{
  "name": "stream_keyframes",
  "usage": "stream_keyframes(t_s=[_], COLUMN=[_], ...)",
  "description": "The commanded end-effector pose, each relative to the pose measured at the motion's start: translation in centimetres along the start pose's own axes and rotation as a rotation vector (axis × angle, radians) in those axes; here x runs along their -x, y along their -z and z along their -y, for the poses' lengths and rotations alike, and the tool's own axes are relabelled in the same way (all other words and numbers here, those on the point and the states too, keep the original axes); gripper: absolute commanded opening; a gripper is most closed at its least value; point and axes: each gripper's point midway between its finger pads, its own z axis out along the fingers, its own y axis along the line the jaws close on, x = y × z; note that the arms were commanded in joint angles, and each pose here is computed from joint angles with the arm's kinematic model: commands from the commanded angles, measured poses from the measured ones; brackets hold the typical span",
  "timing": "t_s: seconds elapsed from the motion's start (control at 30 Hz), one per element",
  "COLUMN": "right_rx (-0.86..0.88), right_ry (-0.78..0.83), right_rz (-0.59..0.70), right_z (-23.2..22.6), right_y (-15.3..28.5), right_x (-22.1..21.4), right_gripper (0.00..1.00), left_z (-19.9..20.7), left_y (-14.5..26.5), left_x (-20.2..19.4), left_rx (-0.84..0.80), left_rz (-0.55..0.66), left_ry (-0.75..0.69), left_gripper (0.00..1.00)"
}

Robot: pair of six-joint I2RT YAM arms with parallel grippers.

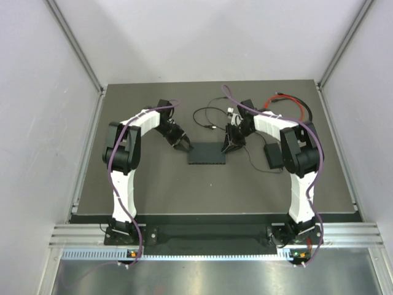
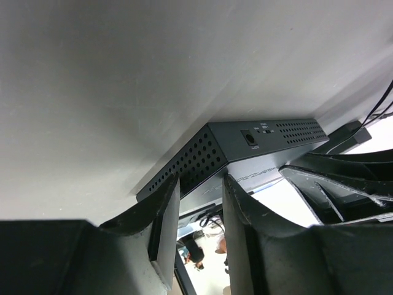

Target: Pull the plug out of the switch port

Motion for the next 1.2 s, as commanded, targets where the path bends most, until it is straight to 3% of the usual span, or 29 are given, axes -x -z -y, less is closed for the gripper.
stream_keyframes(t_s=[0.0, 0.2, 0.37, 0.57, 0.8, 0.87, 0.9, 1.13, 1.17], right_rx=[0.137, 0.062, 0.011, -0.070, -0.072, -0.076, -0.069, -0.211, -0.218], right_ry=[0.063, 0.113, 0.162, 0.204, 0.187, 0.179, 0.171, 0.097, 0.105], right_rz=[-0.025, 0.018, 0.072, 0.108, 0.141, 0.168, 0.189, 0.187, 0.213], right_z=[-4.3, -3.7, -4.0, -4.6, -5.9, -6.1, -6.3, -2.7, -2.9], right_y=[-0.6, 1.1, 3.8, 7.2, 9.9, 10.4, 10.7, 10.0, 10.6], right_x=[0.3, 1.1, 2.7, 3.5, 2.5, 1.5, 1.4, -3.8, -4.2], right_gripper=[0.22, 0.30, 0.43, 0.55, 0.70, 0.85, 1.00, 1.00, 1.00], left_z=[2.7, 2.7, 3.7, 3.3, 0.9, 0.1, 0.5, 0.3, -0.6], left_y=[-1.6, -0.1, 2.5, 4.6, 8.4, 8.7, 9.9, 12.3, 11.4], left_x=[2.4, 2.9, 2.8, 0.6, -2.3, -3.4, -4.3, -7.4, -8.2], left_rx=[-0.087, -0.050, -0.060, -0.068, -0.065, -0.078, -0.110, -0.222, -0.232], left_rz=[0.117, 0.147, 0.208, 0.202, 0.304, 0.303, 0.318, 0.397, 0.375], left_ry=[-0.034, -0.077, -0.136, -0.159, -0.223, -0.239, -0.259, -0.309, -0.286], left_gripper=[0.37, 0.38, 0.47, 0.56, 0.62, 0.66, 0.71, 0.83, 0.92])
